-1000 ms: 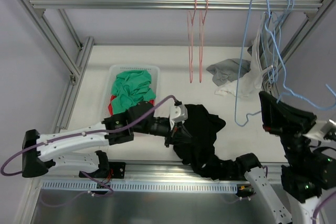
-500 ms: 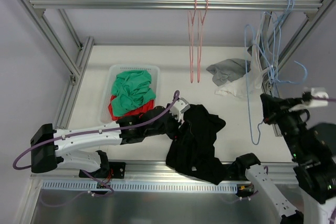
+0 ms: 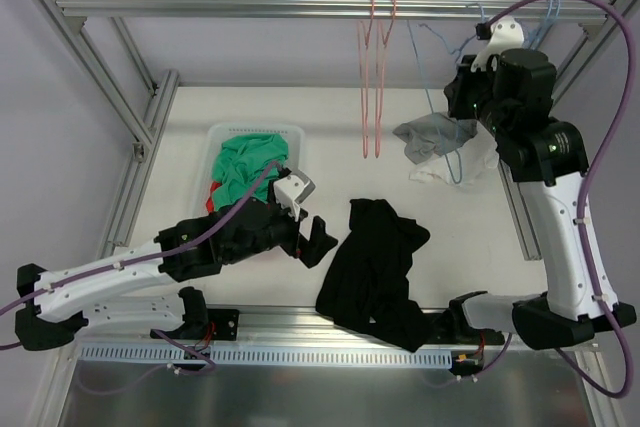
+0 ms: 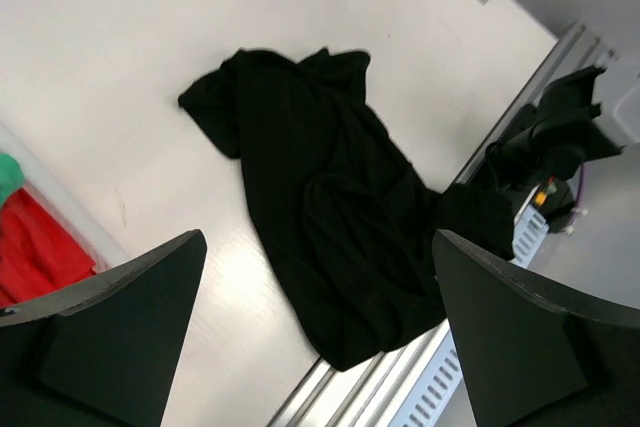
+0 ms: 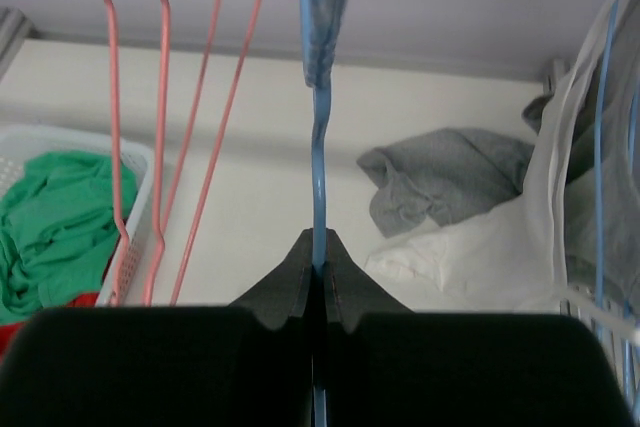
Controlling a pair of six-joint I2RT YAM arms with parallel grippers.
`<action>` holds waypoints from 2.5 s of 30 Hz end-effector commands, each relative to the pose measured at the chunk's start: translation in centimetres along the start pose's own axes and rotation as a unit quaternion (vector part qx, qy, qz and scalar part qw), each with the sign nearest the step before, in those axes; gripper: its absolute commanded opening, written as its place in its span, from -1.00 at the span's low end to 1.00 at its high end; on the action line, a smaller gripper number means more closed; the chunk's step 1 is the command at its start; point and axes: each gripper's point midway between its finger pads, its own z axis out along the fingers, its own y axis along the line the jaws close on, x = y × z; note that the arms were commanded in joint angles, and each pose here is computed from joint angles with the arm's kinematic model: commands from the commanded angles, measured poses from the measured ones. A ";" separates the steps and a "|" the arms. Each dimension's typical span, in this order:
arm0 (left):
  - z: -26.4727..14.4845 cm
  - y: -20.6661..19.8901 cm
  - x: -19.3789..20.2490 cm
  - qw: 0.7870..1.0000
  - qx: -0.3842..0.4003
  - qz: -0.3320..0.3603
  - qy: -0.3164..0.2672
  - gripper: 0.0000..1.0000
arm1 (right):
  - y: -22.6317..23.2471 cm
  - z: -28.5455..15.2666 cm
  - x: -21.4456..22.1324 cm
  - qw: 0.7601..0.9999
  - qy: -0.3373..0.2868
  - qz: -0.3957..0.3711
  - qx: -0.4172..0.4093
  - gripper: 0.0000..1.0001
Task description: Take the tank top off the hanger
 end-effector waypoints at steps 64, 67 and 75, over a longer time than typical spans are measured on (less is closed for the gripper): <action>21.0 0.2 24.3 0.922 -0.182 0.089 0.330 -1.00 | 2.4 -19.6 6.9 0.977 -0.121 -0.017 -0.175 0.99; 18.6 1.8 21.0 0.923 -0.229 0.090 0.296 -1.00 | 2.2 -20.2 6.6 0.975 -0.141 -0.015 -0.172 0.99; 8.3 4.9 3.1 0.938 -0.317 0.060 0.124 -1.00 | 1.9 -19.7 6.7 0.975 -0.153 -0.005 -0.164 0.99</action>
